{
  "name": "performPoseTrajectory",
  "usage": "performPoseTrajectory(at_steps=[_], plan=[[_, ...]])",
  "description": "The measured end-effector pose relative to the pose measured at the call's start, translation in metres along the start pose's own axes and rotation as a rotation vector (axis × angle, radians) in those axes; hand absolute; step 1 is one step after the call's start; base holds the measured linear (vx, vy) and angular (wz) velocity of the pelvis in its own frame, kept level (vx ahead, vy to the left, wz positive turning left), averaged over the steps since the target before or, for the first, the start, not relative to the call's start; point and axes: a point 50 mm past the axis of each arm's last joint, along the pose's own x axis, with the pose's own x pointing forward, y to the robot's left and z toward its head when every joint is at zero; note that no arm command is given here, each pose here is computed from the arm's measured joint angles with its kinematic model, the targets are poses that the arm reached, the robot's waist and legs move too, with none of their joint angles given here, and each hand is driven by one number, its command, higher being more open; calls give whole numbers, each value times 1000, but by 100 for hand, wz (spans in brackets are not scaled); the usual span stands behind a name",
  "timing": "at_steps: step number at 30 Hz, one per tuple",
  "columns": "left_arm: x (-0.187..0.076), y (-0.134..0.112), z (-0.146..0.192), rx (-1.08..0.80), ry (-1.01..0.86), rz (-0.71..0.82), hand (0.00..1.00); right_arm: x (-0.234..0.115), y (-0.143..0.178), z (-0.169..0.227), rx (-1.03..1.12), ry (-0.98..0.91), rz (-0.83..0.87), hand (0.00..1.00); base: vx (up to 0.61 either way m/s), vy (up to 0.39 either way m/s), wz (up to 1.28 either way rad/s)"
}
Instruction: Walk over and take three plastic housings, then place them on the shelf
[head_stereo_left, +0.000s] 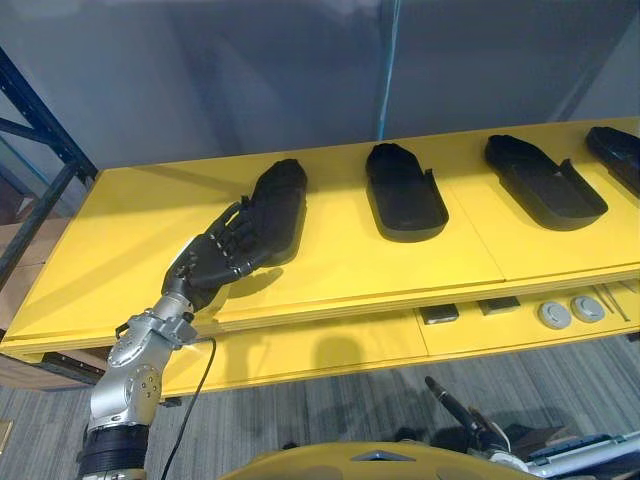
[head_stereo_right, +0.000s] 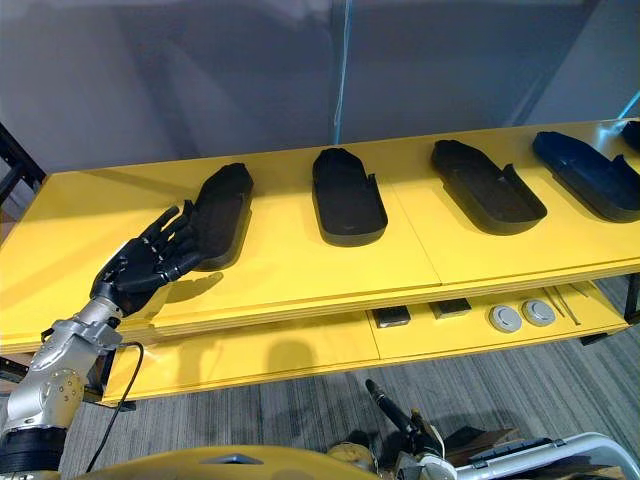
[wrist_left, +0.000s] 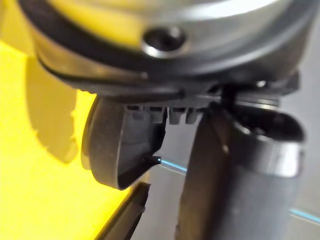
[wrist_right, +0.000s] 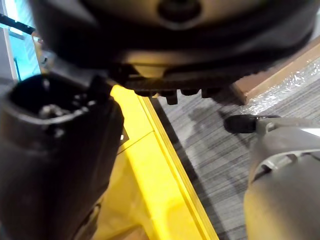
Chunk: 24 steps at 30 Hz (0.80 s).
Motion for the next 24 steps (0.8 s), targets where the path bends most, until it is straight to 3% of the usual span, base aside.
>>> performPoseTrajectory(at_steps=[7,12,16,19,22,24], plan=[[1,1,-1,-1,-1,36,100,0,0,0,-1,-5,-1,100,0,0,0],[-2,7,11,114,-137,225,100,-3,2,17,24,-141,-64,100,0,0,0],[-19,5,44,212,-483,437,100,-15,3,51,55,-378,-163,100,0,0,0],[-44,-24,89,283,-917,514,100,-33,0,91,79,-611,-244,100,0,0,-3],[-67,-56,118,384,-1223,489,100,-54,-2,128,110,-823,-281,100,0,0,-6],[-76,-68,125,426,-1323,467,100,-67,-1,150,86,-941,-305,100,-3,-1,-10]])
